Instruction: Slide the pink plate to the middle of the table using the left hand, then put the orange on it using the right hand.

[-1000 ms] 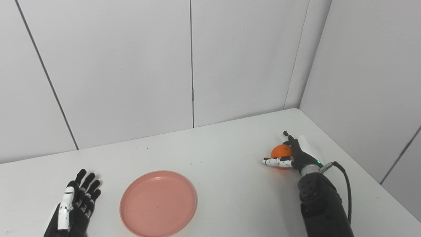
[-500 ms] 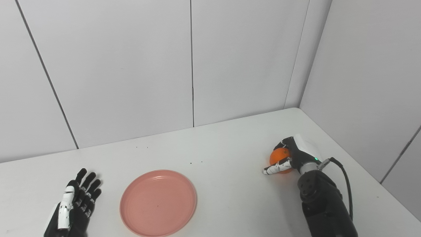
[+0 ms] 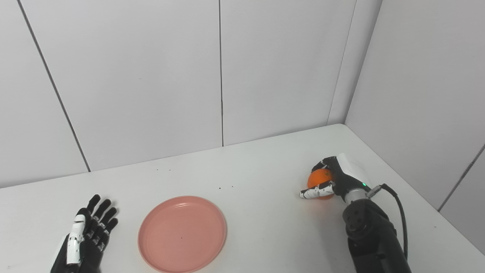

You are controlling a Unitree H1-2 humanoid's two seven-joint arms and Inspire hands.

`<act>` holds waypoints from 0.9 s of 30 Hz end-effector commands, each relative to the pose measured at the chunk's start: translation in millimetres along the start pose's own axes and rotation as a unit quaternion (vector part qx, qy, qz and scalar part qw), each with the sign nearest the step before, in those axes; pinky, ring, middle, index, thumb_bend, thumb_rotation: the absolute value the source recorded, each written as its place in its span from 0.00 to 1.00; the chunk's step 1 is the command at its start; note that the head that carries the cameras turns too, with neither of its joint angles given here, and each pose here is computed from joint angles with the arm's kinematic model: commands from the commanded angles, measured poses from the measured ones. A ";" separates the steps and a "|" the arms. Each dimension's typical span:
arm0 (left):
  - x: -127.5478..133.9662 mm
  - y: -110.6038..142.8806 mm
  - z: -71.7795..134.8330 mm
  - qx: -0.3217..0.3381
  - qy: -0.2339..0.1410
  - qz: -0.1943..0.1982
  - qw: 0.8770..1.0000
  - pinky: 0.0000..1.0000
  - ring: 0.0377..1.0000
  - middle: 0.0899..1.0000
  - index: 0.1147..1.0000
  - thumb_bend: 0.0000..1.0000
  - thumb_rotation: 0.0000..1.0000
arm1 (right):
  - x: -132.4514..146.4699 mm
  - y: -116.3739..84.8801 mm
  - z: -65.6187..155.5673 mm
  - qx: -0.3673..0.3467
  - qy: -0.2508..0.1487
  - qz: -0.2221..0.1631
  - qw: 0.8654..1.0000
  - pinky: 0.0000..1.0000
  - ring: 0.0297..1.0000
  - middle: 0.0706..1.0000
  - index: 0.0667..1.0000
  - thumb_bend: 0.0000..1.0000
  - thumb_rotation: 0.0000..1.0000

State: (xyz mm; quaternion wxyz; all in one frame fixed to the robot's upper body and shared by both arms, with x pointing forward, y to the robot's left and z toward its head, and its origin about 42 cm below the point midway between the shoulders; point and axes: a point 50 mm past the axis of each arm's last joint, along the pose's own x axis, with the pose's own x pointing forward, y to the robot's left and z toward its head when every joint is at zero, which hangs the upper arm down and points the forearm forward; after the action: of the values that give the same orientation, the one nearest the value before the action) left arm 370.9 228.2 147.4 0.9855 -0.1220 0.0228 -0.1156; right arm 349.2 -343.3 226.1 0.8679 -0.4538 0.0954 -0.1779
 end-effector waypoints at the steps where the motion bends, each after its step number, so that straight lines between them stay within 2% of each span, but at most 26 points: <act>1: 0.5 -2.7 2.9 0.002 0.000 0.001 1.000 0.96 0.94 0.95 0.94 0.29 1.00 | -0.4 -25.6 21.7 0.001 -0.039 -0.061 0.997 0.33 0.39 0.45 0.45 0.53 0.00; 3: 0.5 -3.9 2.9 0.000 0.000 0.001 1.000 0.96 0.94 0.95 0.94 0.29 1.00 | -4.4 -29.4 30.4 0.000 -0.054 -0.072 0.996 0.40 0.46 0.49 0.43 0.52 0.00; 10: 0.7 -4.9 -1.4 0.001 -0.004 -0.006 1.000 0.97 0.94 0.94 0.93 0.29 1.00 | -17.3 -38.2 61.7 0.008 -0.105 -0.088 0.991 0.28 0.35 0.40 0.49 0.53 0.00; 16: 1.9 -8.8 -5.8 0.000 -0.009 -0.011 1.000 0.97 0.95 0.95 0.94 0.30 1.00 | -24.7 -38.2 89.3 0.017 -0.155 -0.090 0.984 0.28 0.35 0.39 0.49 0.52 0.00; 21: 1.4 -15.7 -10.5 0.005 -0.014 -0.013 1.000 0.96 0.94 0.95 0.94 0.32 1.00 | -31.5 -29.0 115.5 0.024 -0.188 -0.074 0.979 0.30 0.37 0.40 0.49 0.53 0.00; 27: -1.6 -29.2 -14.2 0.020 -0.015 -0.005 1.000 0.93 0.92 0.93 0.93 0.34 1.00 | -38.0 -4.0 157.3 0.025 -0.248 -0.036 0.968 0.32 0.37 0.40 0.48 0.53 0.00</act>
State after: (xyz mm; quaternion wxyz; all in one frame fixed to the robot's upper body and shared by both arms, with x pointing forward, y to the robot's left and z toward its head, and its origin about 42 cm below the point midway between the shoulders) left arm 364.3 201.2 141.1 0.9867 -0.1059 0.0046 -0.1235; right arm 360.6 -220.6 295.8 0.8769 -0.4646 -0.0945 -0.0792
